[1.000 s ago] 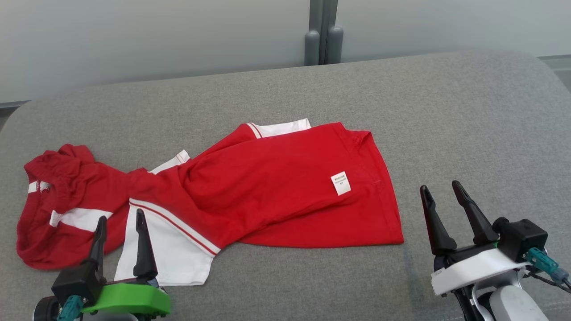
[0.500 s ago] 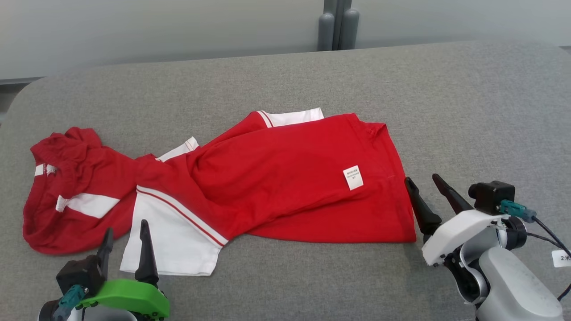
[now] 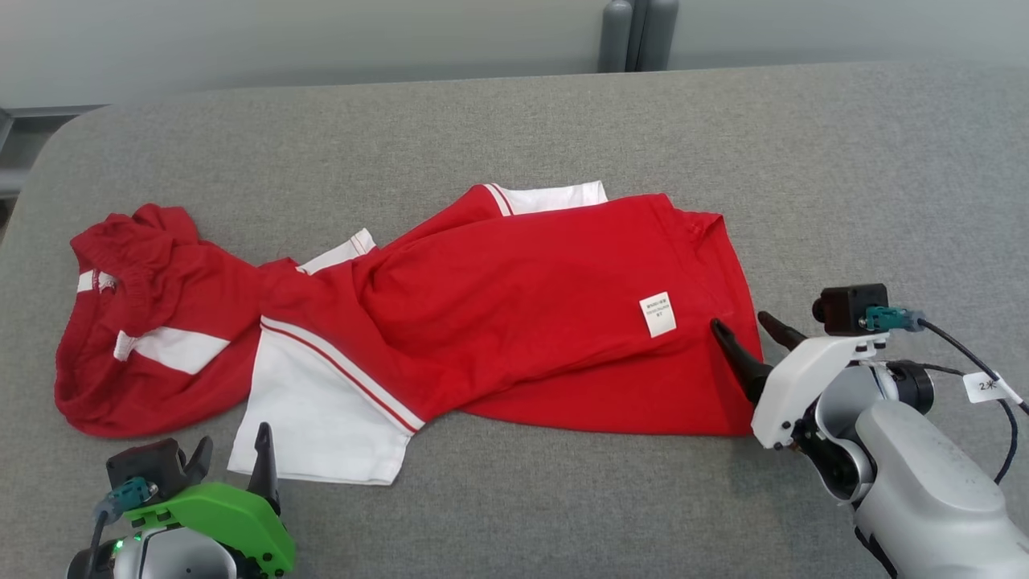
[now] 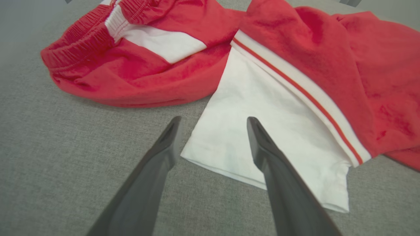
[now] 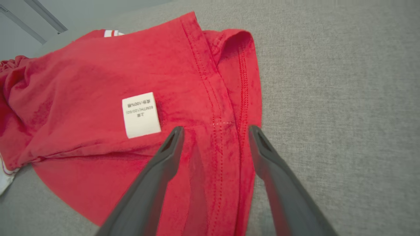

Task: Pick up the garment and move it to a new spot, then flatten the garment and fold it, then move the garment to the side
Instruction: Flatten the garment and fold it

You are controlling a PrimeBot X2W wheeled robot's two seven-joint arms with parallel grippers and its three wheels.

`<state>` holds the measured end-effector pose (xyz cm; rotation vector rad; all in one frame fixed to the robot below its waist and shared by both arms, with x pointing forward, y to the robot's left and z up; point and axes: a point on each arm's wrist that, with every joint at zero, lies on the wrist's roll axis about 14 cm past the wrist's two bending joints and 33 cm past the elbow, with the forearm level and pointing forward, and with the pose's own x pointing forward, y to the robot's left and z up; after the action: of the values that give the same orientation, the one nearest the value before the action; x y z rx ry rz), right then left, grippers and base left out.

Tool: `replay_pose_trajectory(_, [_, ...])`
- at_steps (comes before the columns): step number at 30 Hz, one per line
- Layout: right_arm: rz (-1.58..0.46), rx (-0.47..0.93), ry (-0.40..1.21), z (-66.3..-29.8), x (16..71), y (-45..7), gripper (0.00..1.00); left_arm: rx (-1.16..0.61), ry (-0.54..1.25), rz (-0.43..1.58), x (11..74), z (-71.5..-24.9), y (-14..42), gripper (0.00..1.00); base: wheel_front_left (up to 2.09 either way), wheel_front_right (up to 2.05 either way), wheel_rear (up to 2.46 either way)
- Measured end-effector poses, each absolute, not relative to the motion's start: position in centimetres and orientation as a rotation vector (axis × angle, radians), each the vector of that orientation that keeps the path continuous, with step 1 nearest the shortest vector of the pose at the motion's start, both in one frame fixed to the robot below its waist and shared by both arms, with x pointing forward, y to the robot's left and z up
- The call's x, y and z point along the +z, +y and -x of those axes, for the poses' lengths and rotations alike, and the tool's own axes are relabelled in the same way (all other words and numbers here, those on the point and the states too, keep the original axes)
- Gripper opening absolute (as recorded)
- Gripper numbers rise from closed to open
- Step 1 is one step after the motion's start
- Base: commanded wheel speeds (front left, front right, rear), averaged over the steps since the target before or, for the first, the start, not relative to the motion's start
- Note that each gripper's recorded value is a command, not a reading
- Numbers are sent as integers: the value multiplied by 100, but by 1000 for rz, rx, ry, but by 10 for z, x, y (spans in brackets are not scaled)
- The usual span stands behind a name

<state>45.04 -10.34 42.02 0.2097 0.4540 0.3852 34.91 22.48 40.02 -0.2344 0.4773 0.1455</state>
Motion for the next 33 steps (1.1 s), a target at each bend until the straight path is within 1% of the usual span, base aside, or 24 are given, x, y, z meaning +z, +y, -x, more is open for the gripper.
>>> replay_pose_trajectory(5, [-194,385,447,-458,421,-104,100,144,486,238,399,-352,225,100,0,0,0])
replay_pose_trajectory(8, [-191,386,472,-457,415,-102,100,136,499,240,397,-353,223,100,0,0,0])
replay_pose_trajectory(17, [-199,392,475,-462,410,-96,100,139,590,243,376,-348,224,100,0,0,0])
replay_pose_trajectory(28, [-205,406,485,-463,404,-90,100,150,653,262,359,-345,226,100,0,0,0])
replay_pose_trajectory(29, [-204,408,485,-462,404,-90,98,150,653,262,358,-344,226,100,0,0,0])
replay_pose_trajectory(31, [-209,411,486,-462,404,-88,67,150,653,261,357,-344,227,100,0,0,0])
replay_pose_trajectory(32, [-209,412,489,-462,403,-88,53,149,651,262,357,-345,226,96,0,0,0])
replay_pose_trajectory(33, [-212,412,489,-461,403,-88,47,147,652,262,356,-345,226,83,0,0,0])
